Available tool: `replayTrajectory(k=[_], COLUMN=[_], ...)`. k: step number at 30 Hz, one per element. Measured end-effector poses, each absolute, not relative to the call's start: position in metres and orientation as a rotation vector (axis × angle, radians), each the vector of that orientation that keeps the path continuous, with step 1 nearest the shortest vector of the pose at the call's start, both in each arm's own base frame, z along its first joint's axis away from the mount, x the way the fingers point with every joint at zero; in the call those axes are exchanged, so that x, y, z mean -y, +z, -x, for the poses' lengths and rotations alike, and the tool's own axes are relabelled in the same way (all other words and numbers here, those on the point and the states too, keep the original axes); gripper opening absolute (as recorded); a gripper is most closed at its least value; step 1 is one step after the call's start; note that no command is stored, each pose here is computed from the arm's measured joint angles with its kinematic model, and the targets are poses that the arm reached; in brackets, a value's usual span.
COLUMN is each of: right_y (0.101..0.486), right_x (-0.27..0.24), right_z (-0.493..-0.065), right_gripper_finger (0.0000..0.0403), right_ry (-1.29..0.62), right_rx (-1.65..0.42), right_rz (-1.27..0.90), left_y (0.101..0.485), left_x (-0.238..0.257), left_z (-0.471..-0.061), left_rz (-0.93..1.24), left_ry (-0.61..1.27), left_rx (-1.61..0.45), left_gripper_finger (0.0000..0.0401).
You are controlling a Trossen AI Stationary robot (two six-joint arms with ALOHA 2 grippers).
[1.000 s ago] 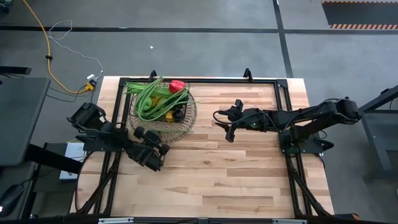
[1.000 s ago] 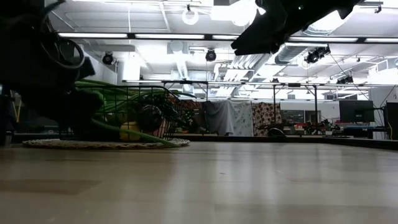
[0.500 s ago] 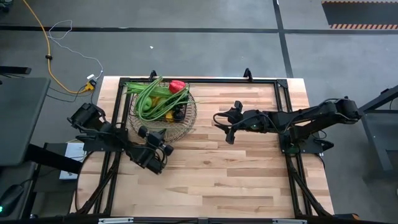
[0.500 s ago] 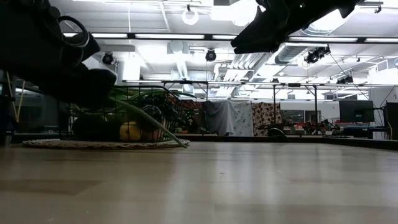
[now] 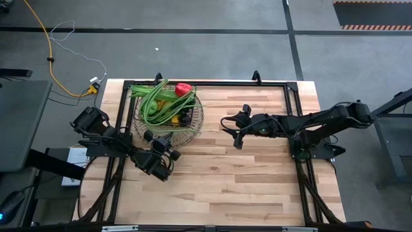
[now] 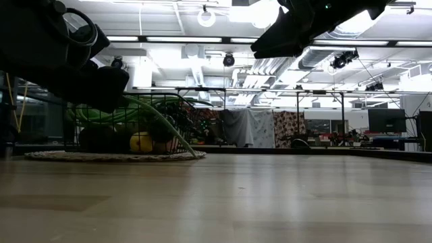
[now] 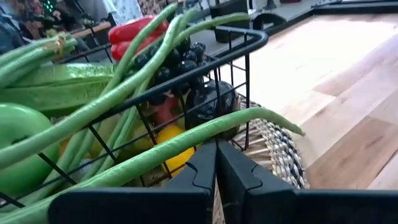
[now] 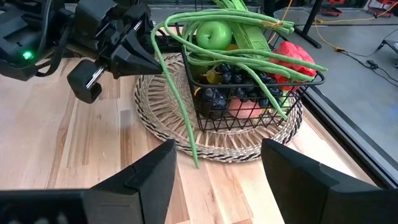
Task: Build produce basket
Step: Put the green beans into the wire basket
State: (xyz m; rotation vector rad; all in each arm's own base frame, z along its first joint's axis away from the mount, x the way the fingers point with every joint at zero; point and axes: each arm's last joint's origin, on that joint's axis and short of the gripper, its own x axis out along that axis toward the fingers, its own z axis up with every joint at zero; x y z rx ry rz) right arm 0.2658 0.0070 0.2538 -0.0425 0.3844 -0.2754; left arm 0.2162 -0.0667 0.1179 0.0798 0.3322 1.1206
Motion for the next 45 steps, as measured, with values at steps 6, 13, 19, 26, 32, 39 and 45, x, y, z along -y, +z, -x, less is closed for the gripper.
replayTrajectory(k=[6,13,19,26,32,39,45], right_y=[0.254,0.254,0.254,0.254,0.251,0.248,0.245], right_x=[-0.007,-0.007,-0.007,-0.007,-0.006,-0.006,-0.006], right_z=[-0.266,-0.266,-0.266,-0.266,-0.265,-0.267,-0.269], right_gripper_finger=[0.0226,0.0226,0.0226,0.0226,0.0226,0.0226,0.0226], right_ry=[-0.275,-0.275,-0.277,-0.277,-0.277,-0.278,-0.28], right_rx=[-0.385,-0.385,-0.384,-0.384,-0.391,-0.402,-0.411], right_rz=[0.042,0.042,0.035,0.035,0.043,0.045,0.04], left_y=[0.132,0.166,0.197,0.217,0.224,0.201,0.147], left_x=[0.07,0.074,0.052,0.016,0.04,0.068,0.067], left_z=[-0.212,-0.204,-0.197,-0.191,-0.185,-0.183,-0.179], left_rz=[-0.078,-0.09,-0.133,-0.083,-0.033,0.121,0.146], left_ry=[1.103,1.067,1.135,1.216,0.995,0.74,0.85], left_rx=[-0.253,-0.164,-0.181,-0.299,-0.366,-0.599,-0.794], left_gripper_finger=[0.0,0.0,0.0,0.0,0.0,0.0,0.0])
